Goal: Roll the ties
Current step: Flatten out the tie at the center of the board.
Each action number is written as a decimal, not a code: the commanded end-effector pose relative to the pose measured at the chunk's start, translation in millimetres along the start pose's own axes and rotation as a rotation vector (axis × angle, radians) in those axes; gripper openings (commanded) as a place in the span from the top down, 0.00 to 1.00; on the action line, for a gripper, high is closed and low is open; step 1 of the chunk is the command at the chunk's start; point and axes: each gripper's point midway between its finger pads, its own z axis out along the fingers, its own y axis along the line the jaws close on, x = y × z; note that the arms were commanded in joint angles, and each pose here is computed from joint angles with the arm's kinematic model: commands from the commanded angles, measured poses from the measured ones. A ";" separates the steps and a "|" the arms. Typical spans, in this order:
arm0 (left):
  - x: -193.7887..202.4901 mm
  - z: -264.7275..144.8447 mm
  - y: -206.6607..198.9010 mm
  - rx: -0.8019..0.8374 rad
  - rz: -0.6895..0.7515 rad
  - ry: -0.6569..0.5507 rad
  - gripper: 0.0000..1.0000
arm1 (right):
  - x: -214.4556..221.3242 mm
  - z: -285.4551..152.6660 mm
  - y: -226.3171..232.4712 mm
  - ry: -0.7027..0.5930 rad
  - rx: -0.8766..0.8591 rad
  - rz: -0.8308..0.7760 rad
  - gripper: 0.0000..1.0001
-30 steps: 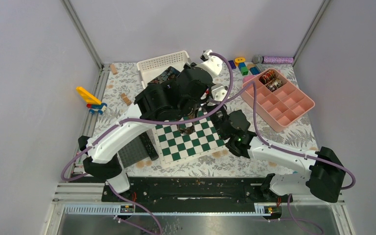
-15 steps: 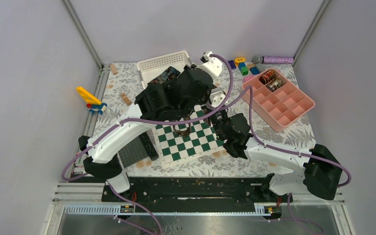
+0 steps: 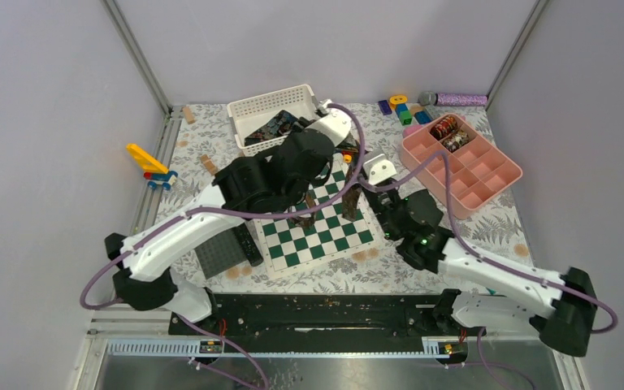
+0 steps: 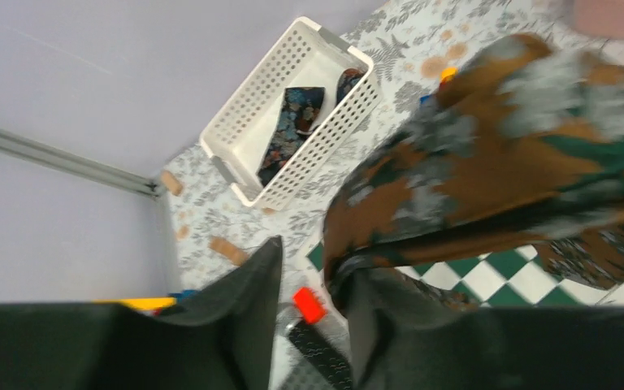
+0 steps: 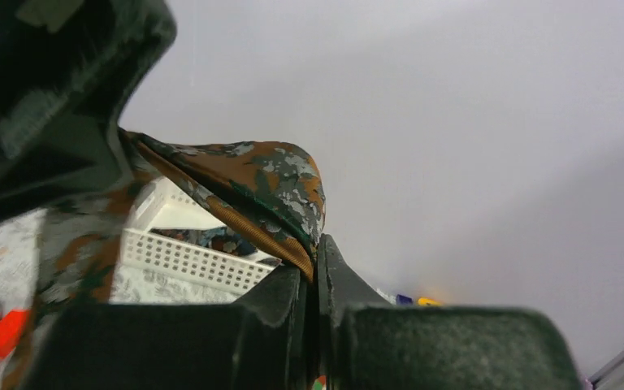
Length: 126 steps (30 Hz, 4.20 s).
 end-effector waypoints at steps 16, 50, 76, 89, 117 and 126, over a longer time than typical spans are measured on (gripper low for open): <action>12.2 -24.5 -76.3 0.475 -0.544 -0.444 0.28 | -81.0 -33.5 -86.1 0.180 0.060 0.087 1.00; 67.5 -25.6 -163.7 0.703 -1.066 -0.420 0.01 | -111.1 -24.3 -107.8 0.287 0.157 0.232 1.00; 87.6 21.0 -204.3 0.512 -1.067 -0.312 0.02 | -113.8 -21.4 -96.8 0.286 0.119 0.298 1.00; 77.0 54.6 -203.7 0.384 -1.257 -0.425 0.04 | -109.4 -40.0 -102.7 0.285 0.127 0.383 1.00; 26.4 77.2 33.0 0.080 -1.291 -0.718 0.09 | -38.2 -127.8 -137.8 0.364 0.266 0.430 1.00; -31.0 41.0 92.0 0.161 -1.157 -0.735 0.17 | -7.8 -129.1 -127.1 0.369 0.284 0.370 1.00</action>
